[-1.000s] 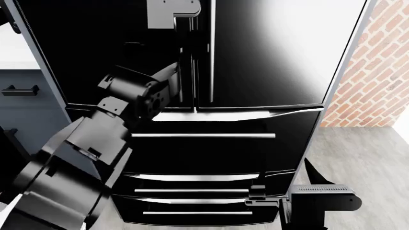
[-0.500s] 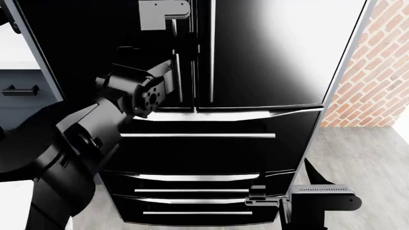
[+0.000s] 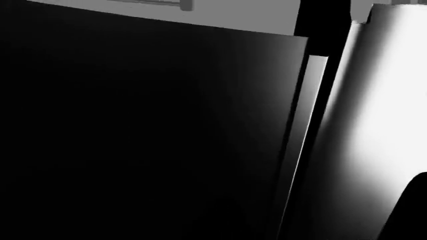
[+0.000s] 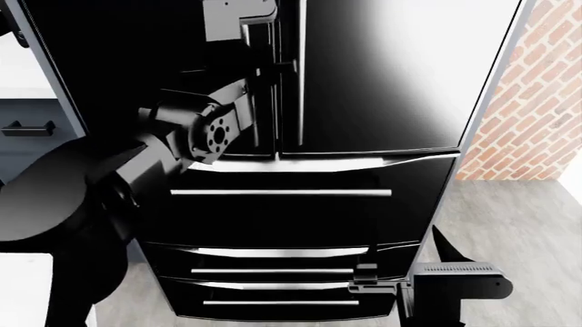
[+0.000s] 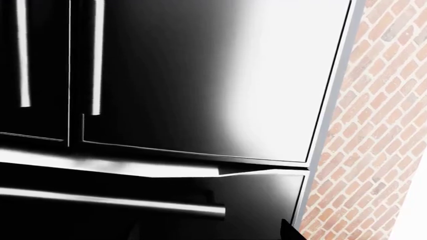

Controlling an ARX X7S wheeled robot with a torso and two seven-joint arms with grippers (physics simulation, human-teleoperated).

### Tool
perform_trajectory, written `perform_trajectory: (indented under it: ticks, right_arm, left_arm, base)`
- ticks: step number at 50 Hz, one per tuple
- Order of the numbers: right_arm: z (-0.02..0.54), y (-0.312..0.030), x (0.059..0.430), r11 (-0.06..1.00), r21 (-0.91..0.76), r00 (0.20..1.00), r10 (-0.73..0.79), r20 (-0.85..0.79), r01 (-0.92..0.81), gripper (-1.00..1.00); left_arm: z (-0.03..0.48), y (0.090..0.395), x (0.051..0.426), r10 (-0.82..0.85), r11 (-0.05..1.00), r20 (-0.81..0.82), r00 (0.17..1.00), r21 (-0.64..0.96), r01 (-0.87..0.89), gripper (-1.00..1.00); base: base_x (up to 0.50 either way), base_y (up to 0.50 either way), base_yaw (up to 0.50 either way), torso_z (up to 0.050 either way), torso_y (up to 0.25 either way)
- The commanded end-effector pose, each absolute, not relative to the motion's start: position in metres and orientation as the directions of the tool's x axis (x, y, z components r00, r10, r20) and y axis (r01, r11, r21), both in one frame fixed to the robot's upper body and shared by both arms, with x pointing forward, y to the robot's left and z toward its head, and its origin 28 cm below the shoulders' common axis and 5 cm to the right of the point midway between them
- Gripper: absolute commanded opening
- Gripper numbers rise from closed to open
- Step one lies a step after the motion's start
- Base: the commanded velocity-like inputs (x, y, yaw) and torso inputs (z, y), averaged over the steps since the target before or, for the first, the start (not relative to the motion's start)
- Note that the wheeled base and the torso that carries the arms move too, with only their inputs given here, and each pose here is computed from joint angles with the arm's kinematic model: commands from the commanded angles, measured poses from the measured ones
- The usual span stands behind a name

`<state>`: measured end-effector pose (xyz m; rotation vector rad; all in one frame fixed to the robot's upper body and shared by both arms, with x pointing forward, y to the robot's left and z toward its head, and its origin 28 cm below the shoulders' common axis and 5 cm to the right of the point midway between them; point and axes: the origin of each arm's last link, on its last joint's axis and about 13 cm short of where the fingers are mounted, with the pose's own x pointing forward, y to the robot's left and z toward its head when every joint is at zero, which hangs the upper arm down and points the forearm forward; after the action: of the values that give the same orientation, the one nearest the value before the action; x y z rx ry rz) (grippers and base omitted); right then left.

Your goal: Open the fridge doors

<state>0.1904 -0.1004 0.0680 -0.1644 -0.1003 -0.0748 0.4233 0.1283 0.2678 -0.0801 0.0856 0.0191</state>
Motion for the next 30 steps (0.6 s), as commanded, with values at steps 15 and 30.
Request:
perform_trajectory:
  ticks: [15,30]
  right_arm:
    - [0.070,-0.100,0.191,0.981,-0.171,0.990,-0.072,0.119,0.091,1.00]
    - [0.070,-0.098,0.193,0.980,-0.177,0.991,-0.065,0.116,0.085,1.00]
  left_arm:
    - [0.367,0.174,0.335,-0.089,0.939,0.253,0.963,-0.301,0.166,-1.00]
    - [0.401,0.211,0.265,-0.146,0.859,0.408,0.901,-0.399,0.320,-1.00]
  base:
    - [0.00,0.00,0.00,0.000,0.006]
    - [0.00,0.00,0.00,0.002,0.008]
